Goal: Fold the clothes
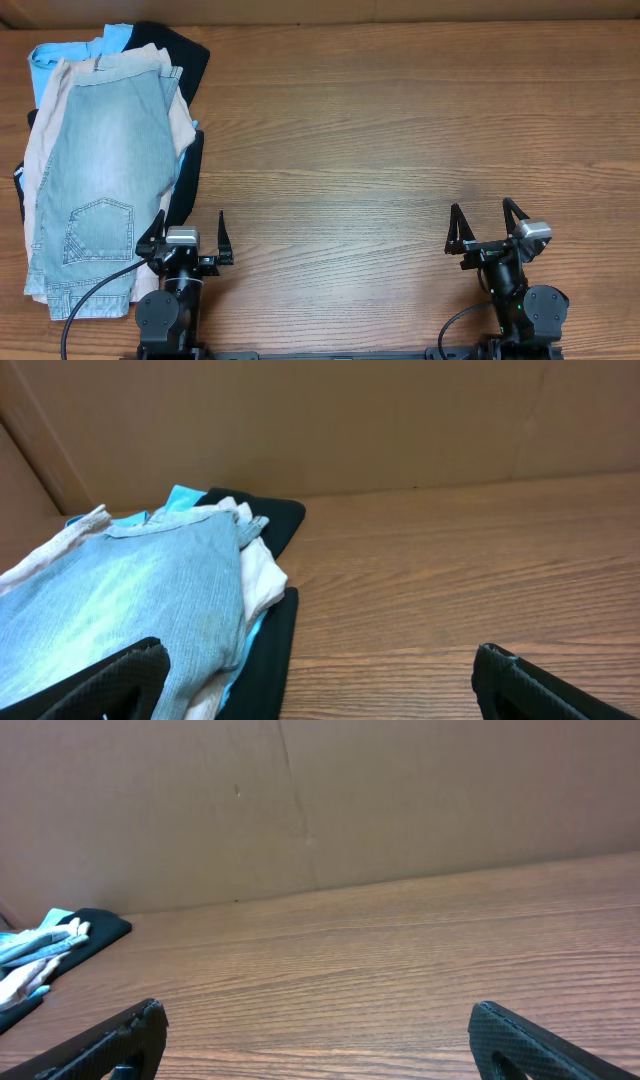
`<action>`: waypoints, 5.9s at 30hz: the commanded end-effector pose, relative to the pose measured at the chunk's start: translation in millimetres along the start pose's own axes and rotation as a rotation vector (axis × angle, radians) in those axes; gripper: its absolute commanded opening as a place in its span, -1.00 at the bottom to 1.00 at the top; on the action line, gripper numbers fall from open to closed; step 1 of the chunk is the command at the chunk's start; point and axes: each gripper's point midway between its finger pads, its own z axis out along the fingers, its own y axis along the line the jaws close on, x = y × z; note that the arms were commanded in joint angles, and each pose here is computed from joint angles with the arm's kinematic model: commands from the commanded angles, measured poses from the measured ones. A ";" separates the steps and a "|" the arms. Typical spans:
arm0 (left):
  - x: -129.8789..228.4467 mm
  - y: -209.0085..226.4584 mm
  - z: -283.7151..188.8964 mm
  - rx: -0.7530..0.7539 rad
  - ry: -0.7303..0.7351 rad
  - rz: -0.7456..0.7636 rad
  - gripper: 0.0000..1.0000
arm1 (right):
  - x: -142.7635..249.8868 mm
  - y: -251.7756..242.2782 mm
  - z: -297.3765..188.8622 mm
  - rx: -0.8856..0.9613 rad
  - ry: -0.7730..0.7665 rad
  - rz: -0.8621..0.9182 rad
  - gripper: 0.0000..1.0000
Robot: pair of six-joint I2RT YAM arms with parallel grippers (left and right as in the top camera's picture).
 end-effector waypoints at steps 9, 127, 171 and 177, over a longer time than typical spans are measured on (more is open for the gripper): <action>-0.5 0.6 -0.2 0.000 -0.009 0.004 1.00 | 1.0 -0.6 0.0 0.003 -0.007 0.002 1.00; -19.8 -23.9 -7.0 0.149 -0.036 -0.018 1.00 | -25.1 23.3 -2.9 -0.123 -0.105 -0.014 1.00; 70.3 237.0 136.5 -0.239 0.953 -0.338 1.00 | -66.8 35.1 223.0 -0.304 0.503 0.283 1.00; 114.1 273.8 137.4 -0.190 0.927 -0.308 1.00 | -61.4 34.7 220.3 -0.297 0.529 0.296 0.99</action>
